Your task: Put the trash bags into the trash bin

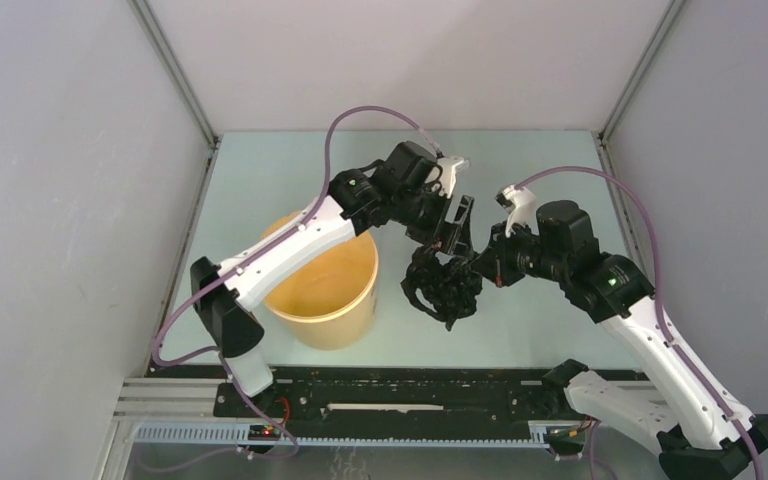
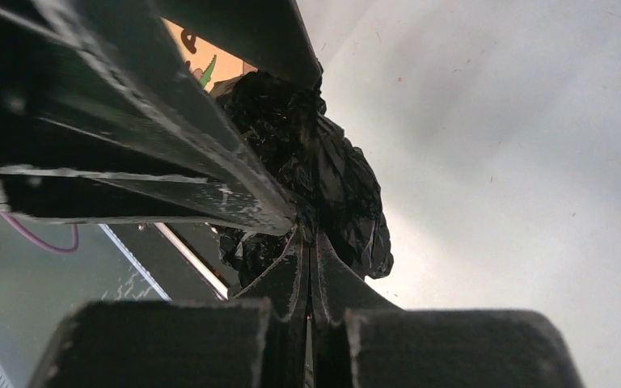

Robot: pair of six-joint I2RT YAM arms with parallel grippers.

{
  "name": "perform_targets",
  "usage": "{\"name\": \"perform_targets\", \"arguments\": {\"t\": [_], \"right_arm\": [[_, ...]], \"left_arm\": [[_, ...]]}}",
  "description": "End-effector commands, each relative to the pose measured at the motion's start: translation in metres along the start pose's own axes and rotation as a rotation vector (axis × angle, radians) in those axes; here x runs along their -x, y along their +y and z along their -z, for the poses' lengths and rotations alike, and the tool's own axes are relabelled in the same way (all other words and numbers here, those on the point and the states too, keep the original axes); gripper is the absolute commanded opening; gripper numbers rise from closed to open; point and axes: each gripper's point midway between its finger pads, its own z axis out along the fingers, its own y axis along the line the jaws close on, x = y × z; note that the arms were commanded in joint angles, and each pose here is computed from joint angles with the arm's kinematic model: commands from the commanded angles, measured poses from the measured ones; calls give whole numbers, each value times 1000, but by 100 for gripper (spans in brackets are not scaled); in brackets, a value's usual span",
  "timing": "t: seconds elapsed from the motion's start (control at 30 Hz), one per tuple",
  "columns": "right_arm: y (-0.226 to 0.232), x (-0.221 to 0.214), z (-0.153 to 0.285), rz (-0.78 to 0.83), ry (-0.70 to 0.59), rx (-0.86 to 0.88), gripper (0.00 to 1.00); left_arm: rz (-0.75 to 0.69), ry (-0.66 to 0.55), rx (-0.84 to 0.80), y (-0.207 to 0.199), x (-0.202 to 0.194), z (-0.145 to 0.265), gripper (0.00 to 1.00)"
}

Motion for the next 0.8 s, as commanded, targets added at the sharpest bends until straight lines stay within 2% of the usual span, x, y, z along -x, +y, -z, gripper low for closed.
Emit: {"name": "perform_targets", "arguments": {"t": [0.0, 0.07, 0.17, 0.3, 0.43, 0.5, 0.57, 0.63, 0.67, 0.7, 0.73, 0.77], "right_arm": [[11, 22, 15, 21, -84, 18, 0], [12, 22, 16, 18, -87, 22, 0], [6, 16, 17, 5, -68, -12, 0], [-8, 5, 18, -17, -48, -85, 0], [-15, -8, 20, -52, -18, -122, 11], [-19, -17, 21, -86, 14, -148, 25], [-25, -27, 21, -138, 41, -189, 45], [-35, -35, 24, -215, 56, -269, 58], [-37, -37, 26, -256, 53, -294, 72], [-38, -38, 28, -291, 38, -309, 93], [-38, -37, 30, -336, 17, -319, 99], [-37, -36, 32, -377, 2, -319, 100]], "left_arm": [[-45, -9, -41, -13, 0, 6, 78], [-46, -16, -22, -10, 0, 6, 60], [-57, -58, 35, -2, 10, 12, 39], [-79, -118, 84, 1, 26, 25, 18], [-81, -184, 112, 0, 42, 39, 6], [-81, -221, 119, -1, 48, 45, 1], [-87, -263, 111, -6, 55, 54, 0], [-95, -307, 110, -9, 62, 61, 0], [-101, -330, 110, -9, 64, 65, 0], [-108, -353, 105, -11, 68, 69, 0], [-108, -375, 101, -12, 71, 73, 0], [-102, -389, 94, -14, 73, 76, 0]]}}
